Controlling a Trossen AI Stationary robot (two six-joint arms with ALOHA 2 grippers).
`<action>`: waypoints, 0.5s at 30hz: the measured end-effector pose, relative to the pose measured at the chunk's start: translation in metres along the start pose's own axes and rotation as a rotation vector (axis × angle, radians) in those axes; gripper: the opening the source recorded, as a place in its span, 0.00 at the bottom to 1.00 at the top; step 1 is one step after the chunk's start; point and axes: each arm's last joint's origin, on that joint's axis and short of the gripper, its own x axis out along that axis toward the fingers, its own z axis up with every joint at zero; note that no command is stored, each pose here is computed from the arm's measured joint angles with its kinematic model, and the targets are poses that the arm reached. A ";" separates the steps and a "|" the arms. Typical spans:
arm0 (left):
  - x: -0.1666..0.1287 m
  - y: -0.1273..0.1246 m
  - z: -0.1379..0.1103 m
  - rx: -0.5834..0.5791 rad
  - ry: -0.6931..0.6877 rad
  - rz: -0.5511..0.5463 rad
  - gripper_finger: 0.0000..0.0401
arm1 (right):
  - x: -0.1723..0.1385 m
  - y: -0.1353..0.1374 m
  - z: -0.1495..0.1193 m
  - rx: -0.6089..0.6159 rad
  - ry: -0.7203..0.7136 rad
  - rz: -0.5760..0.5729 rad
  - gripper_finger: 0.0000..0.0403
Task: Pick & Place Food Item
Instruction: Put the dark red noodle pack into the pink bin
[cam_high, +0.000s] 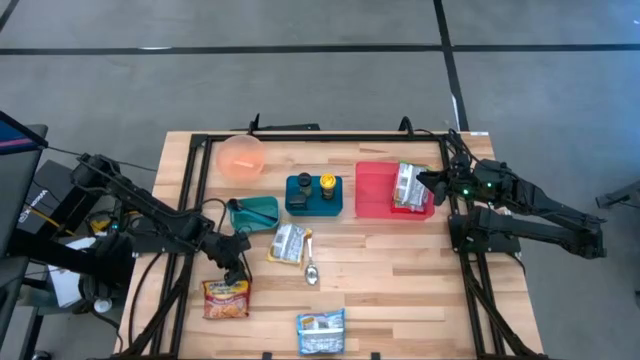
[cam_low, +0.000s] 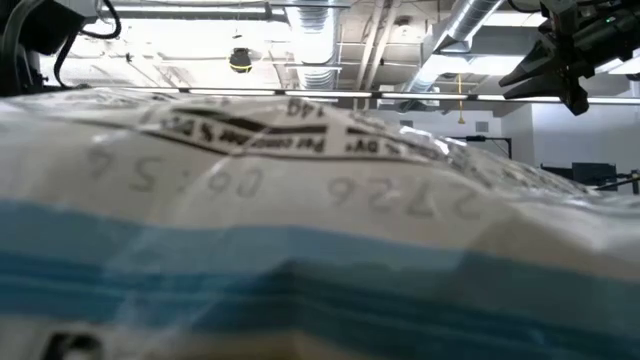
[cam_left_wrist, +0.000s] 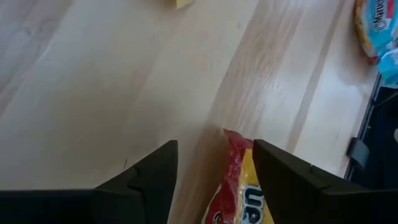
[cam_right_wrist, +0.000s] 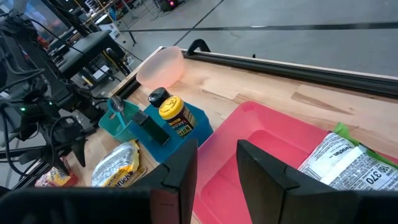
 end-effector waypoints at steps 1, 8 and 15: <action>0.000 0.001 0.000 0.001 -0.002 -0.005 0.51 | 0.000 0.000 0.000 0.000 0.000 0.000 0.27; 0.005 0.005 -0.003 0.005 -0.025 -0.069 0.51 | 0.000 0.000 0.000 0.000 0.000 0.000 0.27; 0.006 0.005 -0.003 0.006 -0.019 -0.083 0.51 | 0.000 0.000 0.000 0.000 0.000 0.000 0.27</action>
